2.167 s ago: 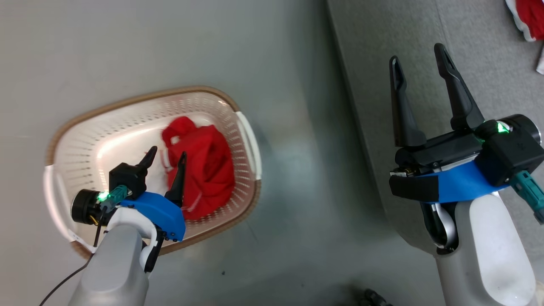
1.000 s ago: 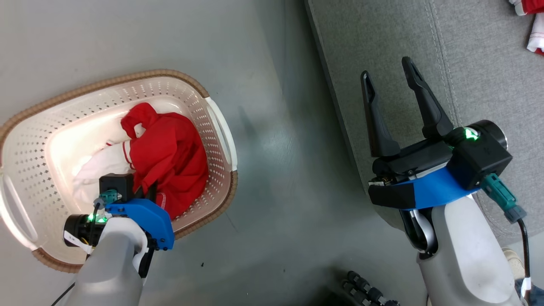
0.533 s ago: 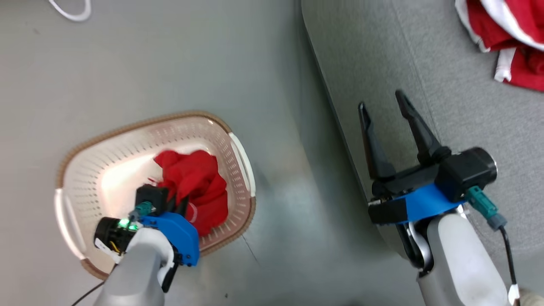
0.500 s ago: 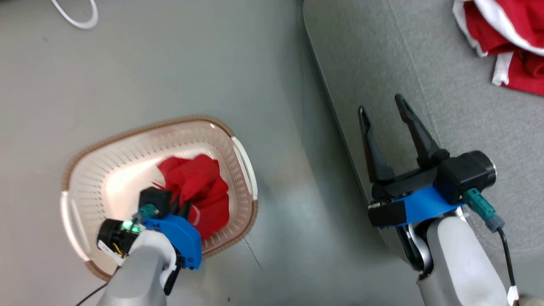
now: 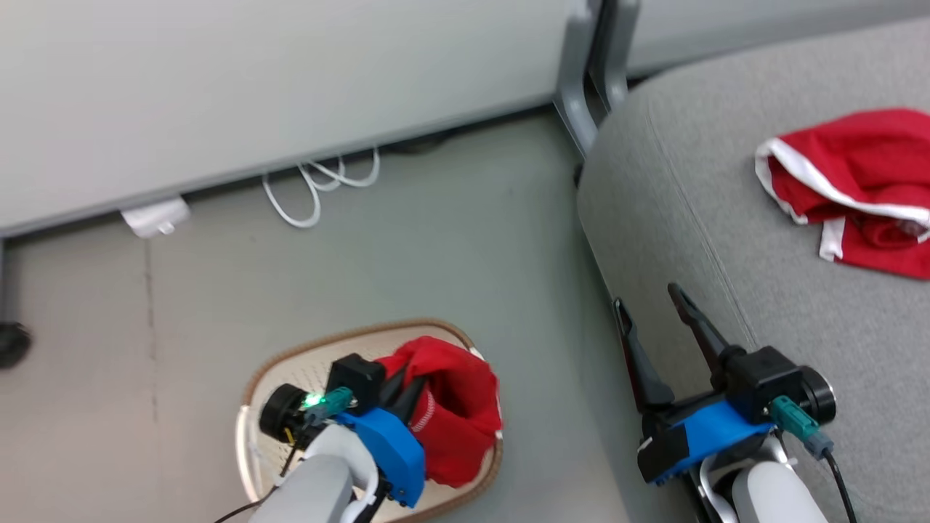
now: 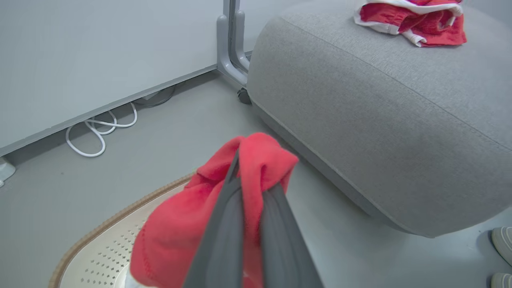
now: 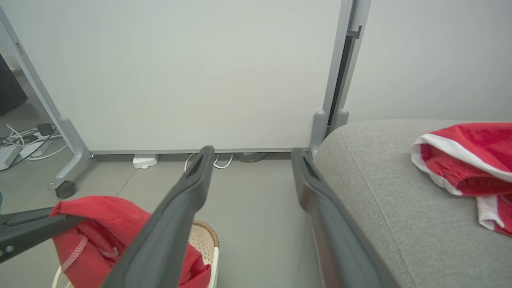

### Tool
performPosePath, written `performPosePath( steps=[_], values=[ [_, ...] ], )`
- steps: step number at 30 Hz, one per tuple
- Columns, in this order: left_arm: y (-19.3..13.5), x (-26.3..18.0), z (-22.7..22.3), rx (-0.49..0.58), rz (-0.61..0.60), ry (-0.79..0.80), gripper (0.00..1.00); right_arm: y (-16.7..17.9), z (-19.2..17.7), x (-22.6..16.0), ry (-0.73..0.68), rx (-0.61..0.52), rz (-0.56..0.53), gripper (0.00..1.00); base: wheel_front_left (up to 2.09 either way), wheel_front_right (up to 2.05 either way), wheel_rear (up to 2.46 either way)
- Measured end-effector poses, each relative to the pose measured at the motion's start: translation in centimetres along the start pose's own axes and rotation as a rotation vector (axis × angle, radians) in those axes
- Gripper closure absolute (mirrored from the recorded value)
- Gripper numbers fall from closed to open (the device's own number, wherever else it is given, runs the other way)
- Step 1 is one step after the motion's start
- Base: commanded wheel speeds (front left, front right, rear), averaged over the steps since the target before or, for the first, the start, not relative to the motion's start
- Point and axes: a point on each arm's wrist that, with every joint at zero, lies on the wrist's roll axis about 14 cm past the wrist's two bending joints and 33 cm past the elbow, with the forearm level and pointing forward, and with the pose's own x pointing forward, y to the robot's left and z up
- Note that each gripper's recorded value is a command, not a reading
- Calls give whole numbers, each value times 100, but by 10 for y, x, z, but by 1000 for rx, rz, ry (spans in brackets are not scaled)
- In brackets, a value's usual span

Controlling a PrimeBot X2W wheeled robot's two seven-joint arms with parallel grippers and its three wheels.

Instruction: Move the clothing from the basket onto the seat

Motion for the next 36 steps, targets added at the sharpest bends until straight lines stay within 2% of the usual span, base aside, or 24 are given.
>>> performPosePath(
  steps=[11,18,27,36],
  values=[
    [-46,-26,105,130,-92,-238,100,27,28,-24,-64,3,65,0,0,0,0],
    [-65,-37,157,180,-120,-322,100,46,41,-27,-94,-2,119,0,0,0,0],
    [-75,-42,198,212,-125,-371,100,55,45,-27,-104,-5,146,0,0,0,0],
    [-78,-42,199,215,-120,-368,100,63,46,-29,-102,-4,169,0,0,0,0]
  ],
)
